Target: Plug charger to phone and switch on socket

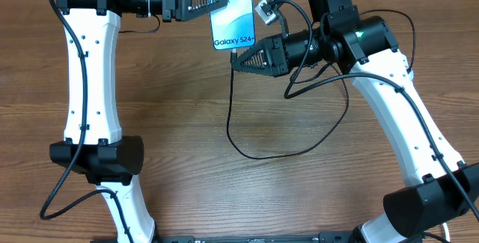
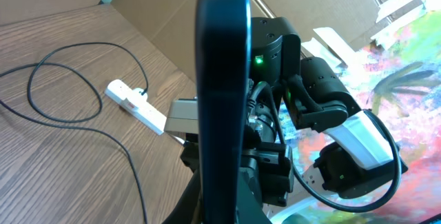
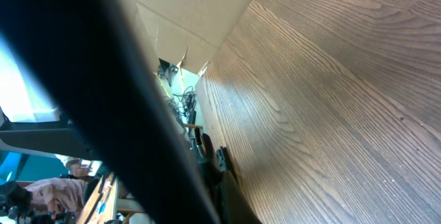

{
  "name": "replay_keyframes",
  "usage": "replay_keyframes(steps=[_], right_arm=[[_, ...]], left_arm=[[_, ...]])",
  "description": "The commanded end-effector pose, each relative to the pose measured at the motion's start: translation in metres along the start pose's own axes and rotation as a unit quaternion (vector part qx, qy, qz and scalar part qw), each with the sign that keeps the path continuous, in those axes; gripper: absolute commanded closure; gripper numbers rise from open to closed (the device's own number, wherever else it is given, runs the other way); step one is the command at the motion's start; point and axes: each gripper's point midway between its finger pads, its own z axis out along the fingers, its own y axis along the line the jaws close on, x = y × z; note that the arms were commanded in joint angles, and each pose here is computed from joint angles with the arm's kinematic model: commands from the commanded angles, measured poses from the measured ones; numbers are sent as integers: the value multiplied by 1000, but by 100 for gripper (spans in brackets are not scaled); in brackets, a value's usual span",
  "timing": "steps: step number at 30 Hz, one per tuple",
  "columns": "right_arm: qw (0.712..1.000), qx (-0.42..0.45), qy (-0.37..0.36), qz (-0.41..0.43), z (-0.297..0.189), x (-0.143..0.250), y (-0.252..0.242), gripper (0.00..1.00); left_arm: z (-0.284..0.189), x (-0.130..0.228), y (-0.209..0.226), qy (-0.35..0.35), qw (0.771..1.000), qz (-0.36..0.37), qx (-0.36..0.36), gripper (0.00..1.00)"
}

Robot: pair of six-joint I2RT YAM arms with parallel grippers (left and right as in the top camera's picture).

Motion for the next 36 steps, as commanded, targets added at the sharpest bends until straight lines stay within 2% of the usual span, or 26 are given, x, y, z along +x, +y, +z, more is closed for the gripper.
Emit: replay_keyframes(steps=[1,36], right_arm=[[1000,-6,-7,-20,-5,-2,18,96],[1000,-7,-8,-23,-5,-3,18,96]], left_arm=[[-2,-3,-13,-4,1000,28,8,96],[-2,-2,-13,-3,999,50,6,96]])
